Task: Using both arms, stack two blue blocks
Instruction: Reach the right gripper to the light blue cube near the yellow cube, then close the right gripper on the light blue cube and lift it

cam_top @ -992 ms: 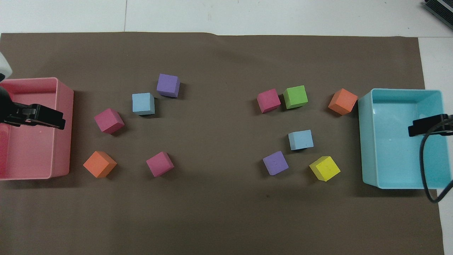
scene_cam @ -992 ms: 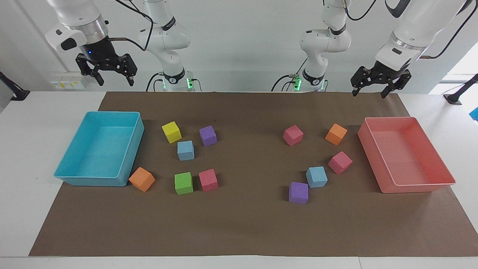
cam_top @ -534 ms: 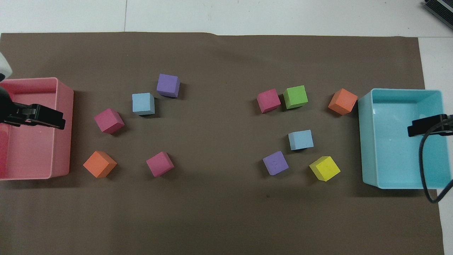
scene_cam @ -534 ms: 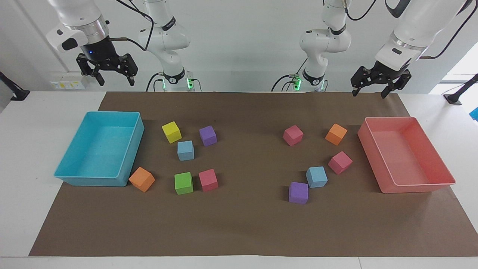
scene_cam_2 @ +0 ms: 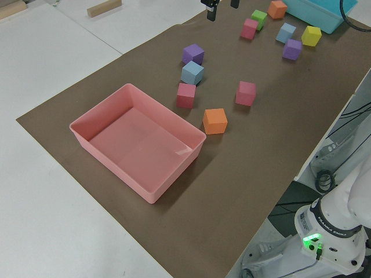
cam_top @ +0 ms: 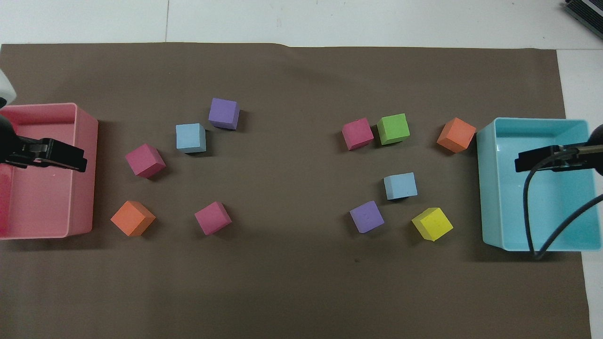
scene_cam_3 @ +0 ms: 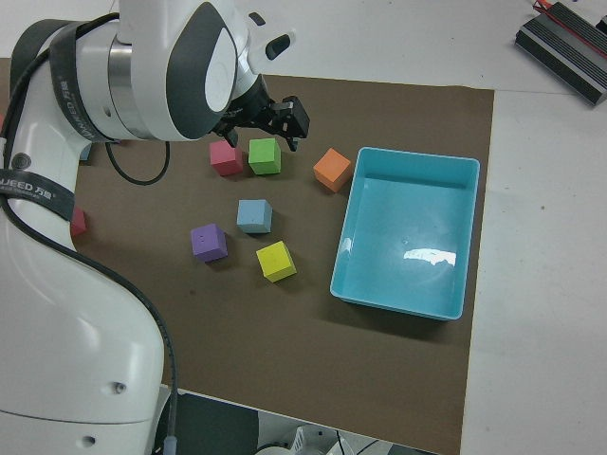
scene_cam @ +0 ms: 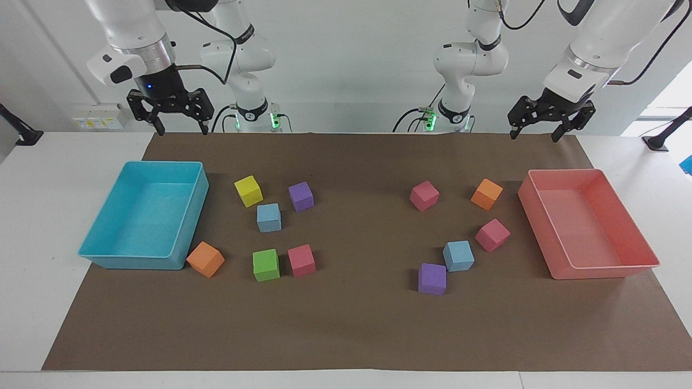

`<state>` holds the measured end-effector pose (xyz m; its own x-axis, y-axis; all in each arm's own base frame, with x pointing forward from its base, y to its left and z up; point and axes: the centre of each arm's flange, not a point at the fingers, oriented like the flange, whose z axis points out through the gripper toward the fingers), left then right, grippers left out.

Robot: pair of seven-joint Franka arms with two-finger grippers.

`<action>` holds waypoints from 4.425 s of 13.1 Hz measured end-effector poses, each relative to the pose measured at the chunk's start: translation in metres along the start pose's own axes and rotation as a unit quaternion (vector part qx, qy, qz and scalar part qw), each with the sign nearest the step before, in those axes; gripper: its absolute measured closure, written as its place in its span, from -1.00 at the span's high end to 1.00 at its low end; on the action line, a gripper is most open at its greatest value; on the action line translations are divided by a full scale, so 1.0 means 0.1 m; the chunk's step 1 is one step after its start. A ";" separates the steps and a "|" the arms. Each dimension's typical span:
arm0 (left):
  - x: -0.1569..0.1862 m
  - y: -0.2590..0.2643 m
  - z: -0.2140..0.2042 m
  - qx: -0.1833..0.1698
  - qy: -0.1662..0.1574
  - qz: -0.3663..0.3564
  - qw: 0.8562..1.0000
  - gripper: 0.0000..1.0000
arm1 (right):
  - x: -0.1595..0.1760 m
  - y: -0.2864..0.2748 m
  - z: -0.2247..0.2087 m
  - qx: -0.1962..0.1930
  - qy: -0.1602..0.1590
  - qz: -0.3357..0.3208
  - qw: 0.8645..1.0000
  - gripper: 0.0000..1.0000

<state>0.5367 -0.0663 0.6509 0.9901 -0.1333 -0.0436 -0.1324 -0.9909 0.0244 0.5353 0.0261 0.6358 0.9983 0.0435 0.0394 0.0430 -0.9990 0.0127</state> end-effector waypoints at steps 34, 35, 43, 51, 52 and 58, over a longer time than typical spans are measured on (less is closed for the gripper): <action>0.00 0.00 0.00 0.000 0.000 0.000 1.000 1.00 | -0.13 -1.00 3.39 0.012 -0.041 -0.149 0.988 1.00; 0.00 0.00 0.00 0.000 0.000 0.000 1.000 1.00 | -0.13 -0.98 3.40 0.012 -0.041 -0.150 0.988 1.00; 0.00 0.00 0.00 0.000 0.000 0.000 1.000 1.00 | -0.13 -0.98 3.40 0.013 -0.041 -0.158 0.986 0.24; 0.00 0.00 0.00 0.000 0.000 0.000 1.000 1.00 | 0.12 -1.01 2.54 0.032 -0.029 -0.114 0.993 0.17; 0.00 0.00 0.00 0.000 -0.001 0.000 1.000 1.00 | 0.12 -1.02 2.37 0.033 -0.031 -0.103 0.994 0.17; -0.01 -0.05 0.01 0.000 -0.004 -0.005 1.000 1.00 | 0.18 -1.28 1.96 0.033 -0.033 -0.049 0.998 0.17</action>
<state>0.5365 -0.0611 0.6503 0.9910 -0.1240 -0.0509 -0.1229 -0.9921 0.0245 0.5555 0.1522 0.4391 0.9895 0.1421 -0.0253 0.1407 -0.9886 -0.0530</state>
